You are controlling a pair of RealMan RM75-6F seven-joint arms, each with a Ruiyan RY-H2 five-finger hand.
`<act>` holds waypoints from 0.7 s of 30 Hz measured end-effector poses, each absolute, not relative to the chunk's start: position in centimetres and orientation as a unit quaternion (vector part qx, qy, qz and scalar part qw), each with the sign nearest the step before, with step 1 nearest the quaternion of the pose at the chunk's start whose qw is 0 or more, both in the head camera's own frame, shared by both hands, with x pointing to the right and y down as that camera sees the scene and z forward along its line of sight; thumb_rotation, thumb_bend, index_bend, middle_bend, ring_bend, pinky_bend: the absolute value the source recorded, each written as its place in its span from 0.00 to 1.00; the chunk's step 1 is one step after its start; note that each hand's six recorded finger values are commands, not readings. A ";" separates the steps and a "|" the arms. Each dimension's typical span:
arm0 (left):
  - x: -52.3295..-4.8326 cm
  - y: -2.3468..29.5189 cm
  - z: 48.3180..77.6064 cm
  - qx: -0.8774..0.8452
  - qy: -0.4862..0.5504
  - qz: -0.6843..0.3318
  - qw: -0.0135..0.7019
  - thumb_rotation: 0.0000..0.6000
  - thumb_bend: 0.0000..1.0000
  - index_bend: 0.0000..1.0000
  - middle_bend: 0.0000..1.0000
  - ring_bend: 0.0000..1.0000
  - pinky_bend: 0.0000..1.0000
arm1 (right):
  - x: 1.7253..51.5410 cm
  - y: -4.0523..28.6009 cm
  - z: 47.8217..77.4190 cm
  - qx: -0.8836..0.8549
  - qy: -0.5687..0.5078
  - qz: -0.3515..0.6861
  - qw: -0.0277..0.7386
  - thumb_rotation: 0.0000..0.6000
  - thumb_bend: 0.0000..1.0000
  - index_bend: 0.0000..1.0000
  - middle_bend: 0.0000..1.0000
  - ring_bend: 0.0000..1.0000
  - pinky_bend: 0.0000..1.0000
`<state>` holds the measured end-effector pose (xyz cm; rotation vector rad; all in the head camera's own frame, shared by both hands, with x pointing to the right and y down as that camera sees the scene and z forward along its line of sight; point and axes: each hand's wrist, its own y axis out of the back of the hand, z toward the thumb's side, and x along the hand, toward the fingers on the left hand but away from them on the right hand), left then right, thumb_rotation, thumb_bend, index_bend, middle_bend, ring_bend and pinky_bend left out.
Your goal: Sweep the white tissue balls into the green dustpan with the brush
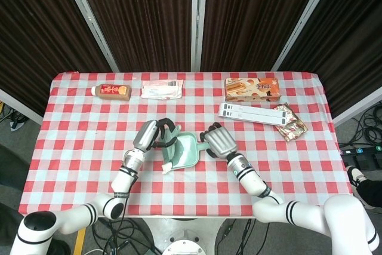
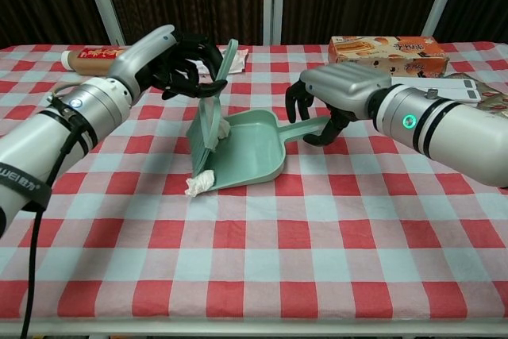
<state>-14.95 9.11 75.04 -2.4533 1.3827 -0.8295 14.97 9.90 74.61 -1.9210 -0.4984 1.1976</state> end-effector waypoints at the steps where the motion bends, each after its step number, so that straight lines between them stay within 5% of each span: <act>1: -14.8 9.1 75.1 -0.832 0.468 -0.280 0.098 1.00 0.43 0.55 0.56 0.69 0.88 | 15.0 10.0 74.7 -0.760 -0.199 0.473 0.399 1.00 0.51 0.63 0.61 0.29 0.21; 21: -17.2 9.1 72.1 -0.841 0.471 -0.253 0.083 1.00 0.43 0.55 0.56 0.69 0.88 | 16.3 9.8 75.1 -0.758 -0.211 0.470 0.399 1.00 0.53 0.64 0.61 0.29 0.21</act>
